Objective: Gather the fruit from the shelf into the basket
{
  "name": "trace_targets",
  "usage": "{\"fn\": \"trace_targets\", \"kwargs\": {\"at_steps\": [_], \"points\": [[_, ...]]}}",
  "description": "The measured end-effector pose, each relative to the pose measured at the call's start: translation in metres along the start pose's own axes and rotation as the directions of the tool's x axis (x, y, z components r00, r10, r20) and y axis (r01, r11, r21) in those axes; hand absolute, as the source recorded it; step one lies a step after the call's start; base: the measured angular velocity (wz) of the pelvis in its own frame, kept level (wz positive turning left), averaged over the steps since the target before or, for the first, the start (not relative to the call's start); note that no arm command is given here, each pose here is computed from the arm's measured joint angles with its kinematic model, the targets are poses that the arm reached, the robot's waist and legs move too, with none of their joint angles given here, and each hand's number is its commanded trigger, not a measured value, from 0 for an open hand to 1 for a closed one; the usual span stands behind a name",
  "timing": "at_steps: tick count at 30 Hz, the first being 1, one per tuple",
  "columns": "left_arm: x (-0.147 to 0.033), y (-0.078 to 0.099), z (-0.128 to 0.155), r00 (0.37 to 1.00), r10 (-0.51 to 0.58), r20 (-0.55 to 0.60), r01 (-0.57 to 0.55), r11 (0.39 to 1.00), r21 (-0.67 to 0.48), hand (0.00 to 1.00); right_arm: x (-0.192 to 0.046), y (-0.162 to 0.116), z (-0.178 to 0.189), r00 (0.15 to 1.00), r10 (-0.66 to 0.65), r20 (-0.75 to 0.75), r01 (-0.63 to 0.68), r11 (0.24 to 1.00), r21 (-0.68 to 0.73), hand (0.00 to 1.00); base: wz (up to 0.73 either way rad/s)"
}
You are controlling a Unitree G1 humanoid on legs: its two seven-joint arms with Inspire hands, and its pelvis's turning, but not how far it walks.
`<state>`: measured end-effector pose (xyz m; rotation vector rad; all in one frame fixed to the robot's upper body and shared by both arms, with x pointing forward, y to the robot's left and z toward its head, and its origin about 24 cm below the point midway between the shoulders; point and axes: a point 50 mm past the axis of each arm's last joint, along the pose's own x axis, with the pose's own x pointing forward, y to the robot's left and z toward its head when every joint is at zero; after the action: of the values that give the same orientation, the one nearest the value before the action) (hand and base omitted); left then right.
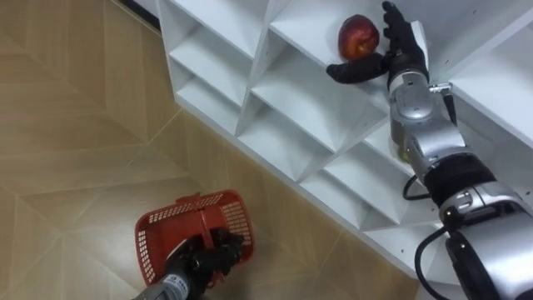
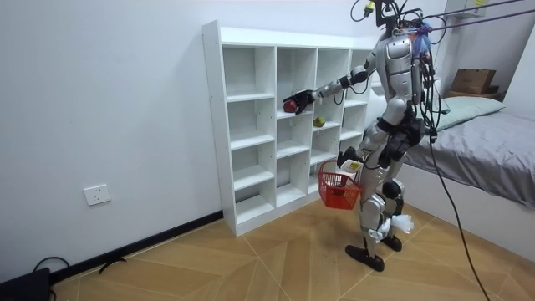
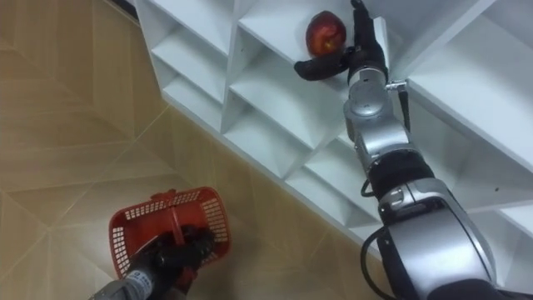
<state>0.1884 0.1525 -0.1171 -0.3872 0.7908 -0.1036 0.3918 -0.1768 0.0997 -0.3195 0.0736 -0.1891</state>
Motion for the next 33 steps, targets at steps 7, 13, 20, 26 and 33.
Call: {"fn": "trace_targets", "kwargs": {"at_steps": [7, 13, 20, 26, 33], "points": [[0.0, -0.0003, -0.0007, 1.0, -0.001, -0.003, 0.001, 1.0, 0.002, 1.0, 0.0003, -0.0012, 0.0013, 1.0, -0.008, 0.014, 0.008, 1.0, -0.02, 0.98, 0.0], [0.0001, -0.0004, -0.0007, 1.0, -0.001, -0.003, 0.001, 1.0, 0.002, 1.0, 0.0007, -0.0018, 0.0029, 1.0, -0.009, 0.03, 0.011, 0.998, -0.057, 1.0, 0.0], [0.0001, -0.0006, -0.0013, 1.0, -0.001, -0.005, 0.001, 1.0, 0.001, 1.0, 0.0006, -0.0006, 0.0029, 0.999, 0.011, 0.031, -0.009, 0.998, -0.06, 1.0, 0.0], [-0.0006, 0.0004, -0.0042, 1.0, 0.003, -0.014, -0.003, 1.0, -0.003, 1.0, 0.0016, -0.0007, 0.0017, 1.0, 0.018, 0.021, -0.017, 0.998, -0.065, 1.0, -0.01], [-0.0005, 0.001, -0.0044, 1.0, 0.006, -0.017, -0.006, 1.0, -0.001, 1.0, 0.0028, -0.0007, 0.0018, 1.0, 0.022, 0.008, -0.021, 0.997, -0.073, 1.0, 0.0]]}}
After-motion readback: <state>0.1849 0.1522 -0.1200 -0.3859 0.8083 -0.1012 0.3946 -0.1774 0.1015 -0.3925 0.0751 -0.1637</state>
